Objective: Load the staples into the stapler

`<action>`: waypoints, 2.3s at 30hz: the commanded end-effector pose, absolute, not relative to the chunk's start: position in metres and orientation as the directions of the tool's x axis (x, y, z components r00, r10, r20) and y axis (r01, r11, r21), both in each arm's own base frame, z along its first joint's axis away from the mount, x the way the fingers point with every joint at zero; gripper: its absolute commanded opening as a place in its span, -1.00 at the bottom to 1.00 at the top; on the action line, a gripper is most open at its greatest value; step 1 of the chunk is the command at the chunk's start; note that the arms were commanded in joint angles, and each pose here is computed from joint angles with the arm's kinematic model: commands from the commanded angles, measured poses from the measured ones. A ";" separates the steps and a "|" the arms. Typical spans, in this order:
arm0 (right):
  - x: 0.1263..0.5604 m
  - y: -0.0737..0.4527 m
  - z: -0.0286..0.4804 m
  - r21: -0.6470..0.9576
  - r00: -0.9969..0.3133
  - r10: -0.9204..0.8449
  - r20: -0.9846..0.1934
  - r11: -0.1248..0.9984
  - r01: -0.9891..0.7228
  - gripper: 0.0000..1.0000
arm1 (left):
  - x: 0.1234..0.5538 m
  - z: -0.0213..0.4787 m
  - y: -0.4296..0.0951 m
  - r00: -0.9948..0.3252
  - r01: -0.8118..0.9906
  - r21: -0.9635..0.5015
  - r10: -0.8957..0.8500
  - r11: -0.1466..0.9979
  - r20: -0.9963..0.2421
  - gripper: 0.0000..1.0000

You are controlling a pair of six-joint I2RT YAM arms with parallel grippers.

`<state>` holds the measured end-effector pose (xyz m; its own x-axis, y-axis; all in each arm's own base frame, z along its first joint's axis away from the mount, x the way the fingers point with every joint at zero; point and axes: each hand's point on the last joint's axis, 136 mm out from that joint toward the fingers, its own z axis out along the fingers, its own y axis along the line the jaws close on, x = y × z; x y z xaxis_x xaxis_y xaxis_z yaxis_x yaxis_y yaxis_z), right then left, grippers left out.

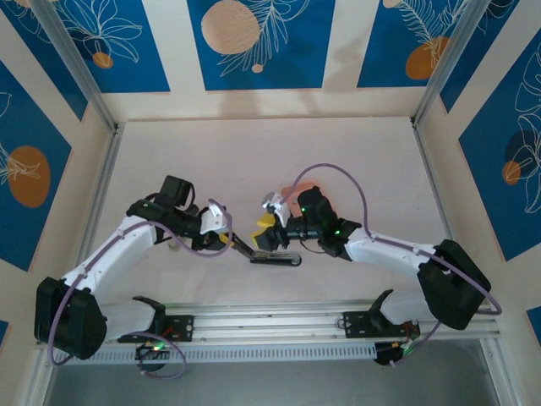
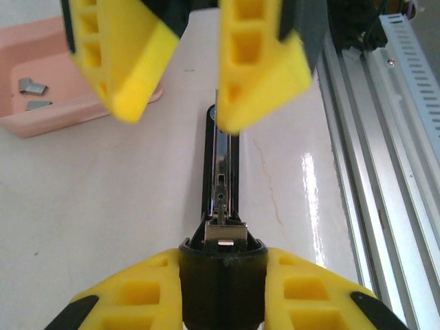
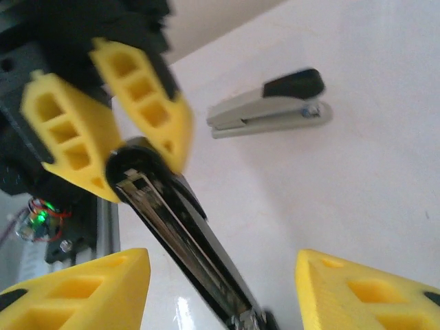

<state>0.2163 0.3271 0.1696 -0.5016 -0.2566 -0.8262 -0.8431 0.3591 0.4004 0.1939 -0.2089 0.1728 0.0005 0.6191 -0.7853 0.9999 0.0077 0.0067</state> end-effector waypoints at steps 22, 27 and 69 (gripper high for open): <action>0.176 0.305 0.066 0.642 -0.990 -0.142 0.008 0.759 -0.104 -0.22 | 0.189 0.184 -0.161 0.067 0.998 0.045 0.859 -0.051 -0.508 -0.72; 0.177 0.313 0.057 0.645 -0.989 -0.146 0.033 0.759 -0.091 -0.31 | 0.189 0.182 -0.162 0.066 0.998 0.039 0.860 -0.054 -0.505 -0.71; 0.181 0.273 0.054 0.766 -1.000 0.011 -0.029 0.643 -0.015 -0.23 | 0.209 0.114 -0.303 -0.013 0.995 -0.095 0.888 -0.034 -0.460 -0.92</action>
<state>0.1809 0.2857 0.0495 -0.9995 -0.0245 -0.0188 -0.0301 0.6303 0.7758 0.2105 -0.2909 0.1155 -0.0188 0.8868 -0.4618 0.9960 -0.0237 -0.0861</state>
